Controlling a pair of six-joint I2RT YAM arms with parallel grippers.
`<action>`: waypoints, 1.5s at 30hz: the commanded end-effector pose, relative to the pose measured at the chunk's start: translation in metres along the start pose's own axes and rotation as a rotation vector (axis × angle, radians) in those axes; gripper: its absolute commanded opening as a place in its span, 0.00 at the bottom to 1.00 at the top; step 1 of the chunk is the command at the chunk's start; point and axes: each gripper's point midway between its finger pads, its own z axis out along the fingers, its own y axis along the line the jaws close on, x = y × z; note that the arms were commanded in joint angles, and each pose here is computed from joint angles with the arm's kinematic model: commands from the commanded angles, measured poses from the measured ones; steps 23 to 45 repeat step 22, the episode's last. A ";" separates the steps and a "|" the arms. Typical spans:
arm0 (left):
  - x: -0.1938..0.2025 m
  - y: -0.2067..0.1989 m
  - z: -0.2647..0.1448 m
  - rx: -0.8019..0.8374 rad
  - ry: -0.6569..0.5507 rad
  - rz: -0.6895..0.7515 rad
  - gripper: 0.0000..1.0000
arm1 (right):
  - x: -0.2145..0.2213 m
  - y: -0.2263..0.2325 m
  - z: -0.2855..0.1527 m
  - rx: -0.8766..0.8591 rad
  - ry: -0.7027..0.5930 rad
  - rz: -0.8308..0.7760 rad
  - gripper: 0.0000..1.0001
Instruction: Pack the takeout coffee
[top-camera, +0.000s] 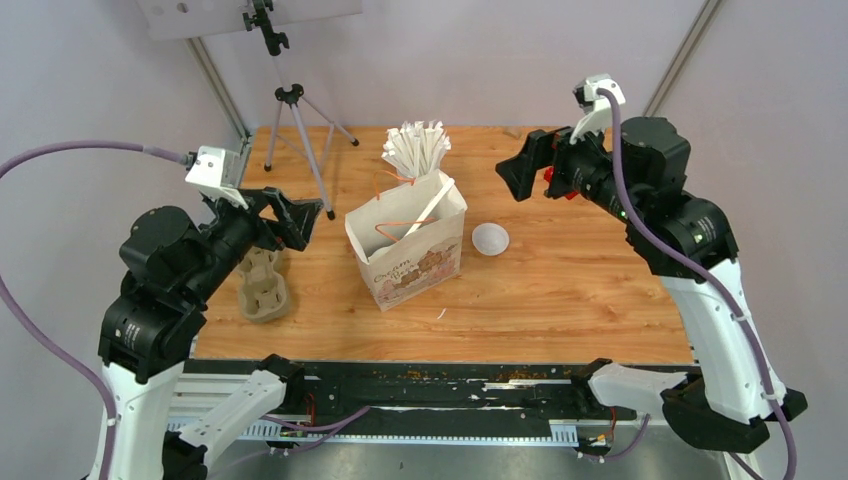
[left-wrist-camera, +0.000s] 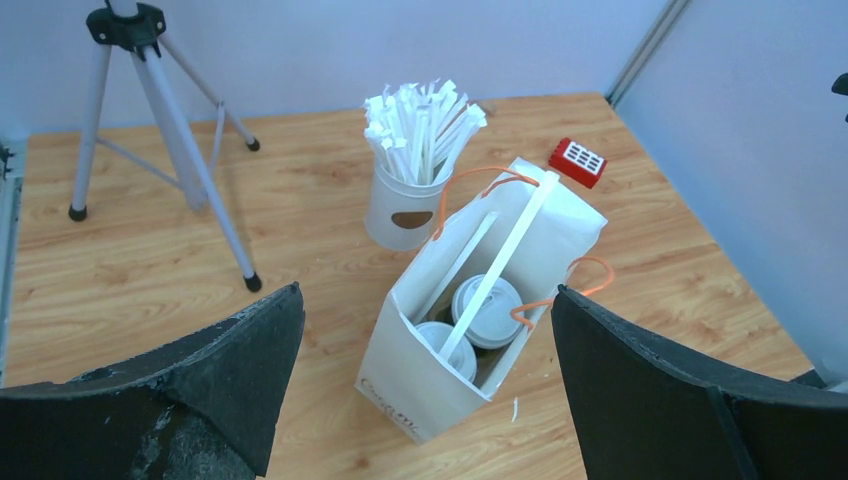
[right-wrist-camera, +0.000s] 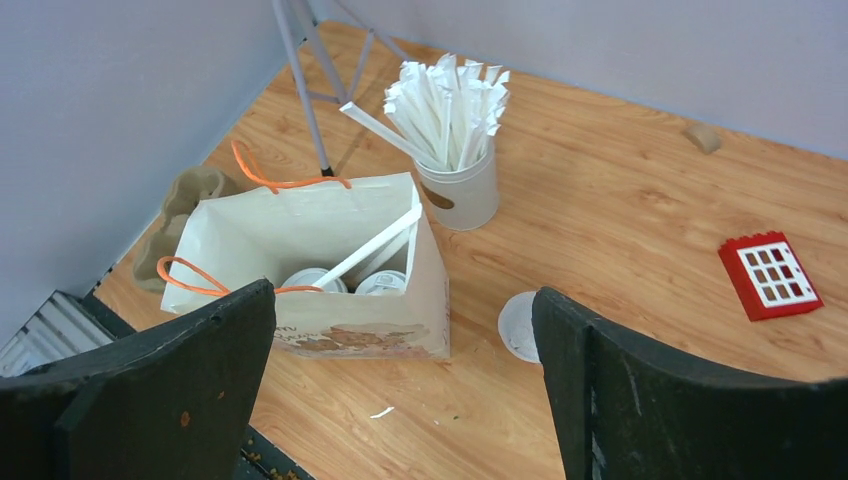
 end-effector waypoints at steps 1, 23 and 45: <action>-0.011 -0.007 0.003 0.048 -0.055 0.026 1.00 | 0.007 -0.025 -0.015 0.165 0.005 0.091 1.00; 0.031 0.006 -0.002 -0.005 0.038 -0.010 1.00 | 0.023 -0.038 -0.028 0.238 -0.017 0.148 1.00; 0.031 0.006 -0.002 -0.005 0.038 -0.010 1.00 | 0.023 -0.038 -0.028 0.238 -0.017 0.148 1.00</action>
